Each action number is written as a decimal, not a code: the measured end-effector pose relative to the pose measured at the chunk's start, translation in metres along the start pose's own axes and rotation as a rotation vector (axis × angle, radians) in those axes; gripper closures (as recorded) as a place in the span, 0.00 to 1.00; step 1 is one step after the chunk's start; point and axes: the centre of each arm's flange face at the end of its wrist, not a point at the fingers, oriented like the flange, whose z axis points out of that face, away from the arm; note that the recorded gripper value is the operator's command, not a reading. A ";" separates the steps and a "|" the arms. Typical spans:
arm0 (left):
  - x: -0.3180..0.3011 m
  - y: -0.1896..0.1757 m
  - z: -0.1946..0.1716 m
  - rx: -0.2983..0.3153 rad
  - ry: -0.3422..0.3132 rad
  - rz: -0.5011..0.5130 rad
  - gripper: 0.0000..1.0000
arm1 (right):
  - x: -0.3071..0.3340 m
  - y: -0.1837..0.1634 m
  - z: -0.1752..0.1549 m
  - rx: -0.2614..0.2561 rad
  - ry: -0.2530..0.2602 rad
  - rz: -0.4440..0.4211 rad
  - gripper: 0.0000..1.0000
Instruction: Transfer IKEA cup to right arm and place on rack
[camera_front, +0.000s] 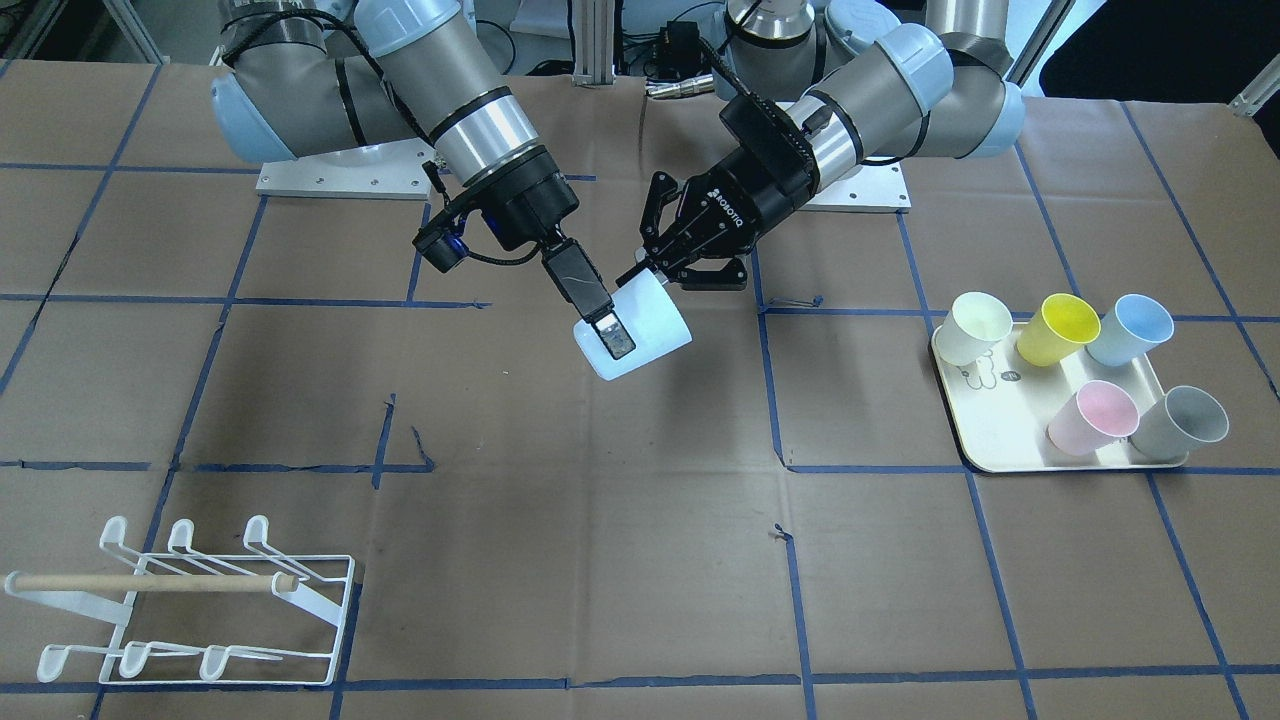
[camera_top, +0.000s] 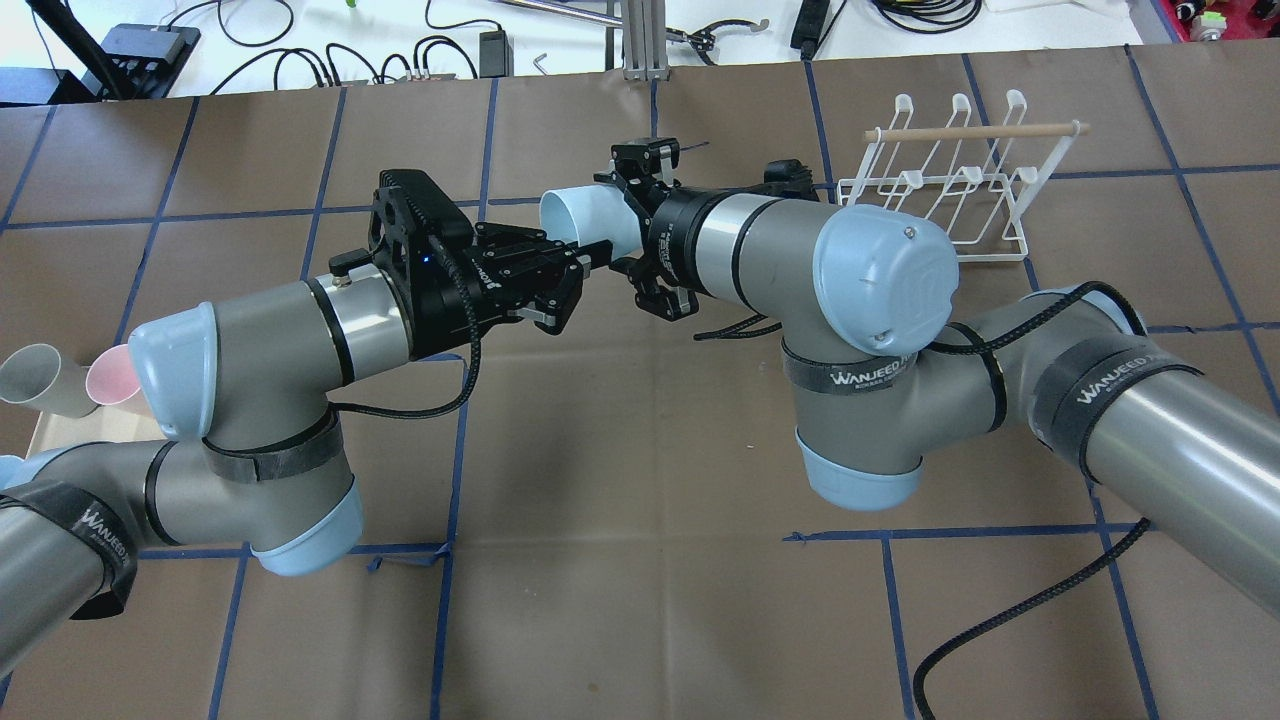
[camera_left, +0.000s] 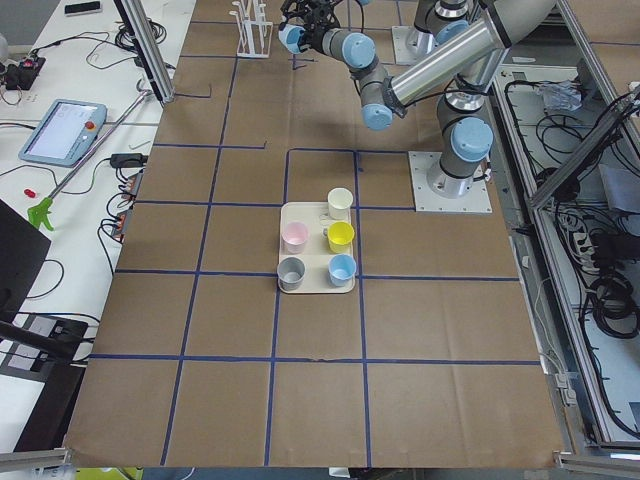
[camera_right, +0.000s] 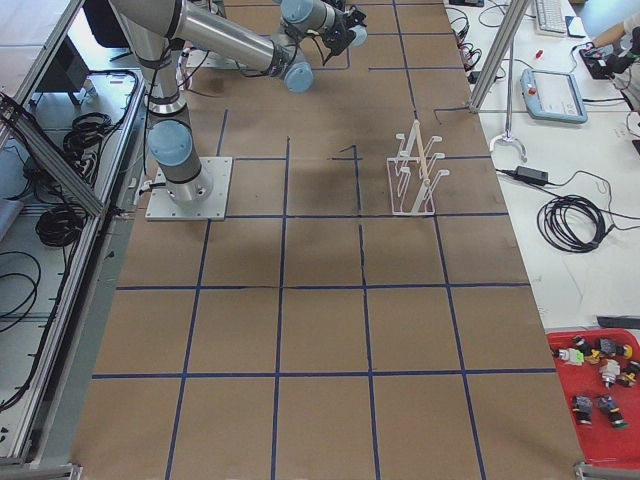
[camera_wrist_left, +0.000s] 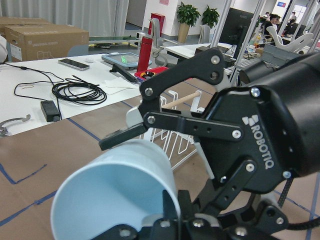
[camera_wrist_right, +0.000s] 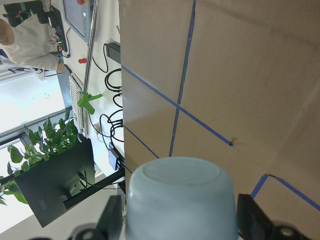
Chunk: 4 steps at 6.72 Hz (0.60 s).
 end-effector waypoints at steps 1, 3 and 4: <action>0.000 -0.001 0.000 0.001 -0.001 0.001 0.85 | 0.000 0.000 0.000 -0.001 -0.002 -0.003 0.48; 0.000 -0.004 -0.002 0.005 -0.006 0.006 0.42 | 0.000 0.000 0.000 -0.003 -0.001 -0.004 0.52; -0.001 -0.005 -0.002 0.007 -0.010 0.009 0.18 | 0.000 0.000 0.000 -0.003 0.000 -0.004 0.53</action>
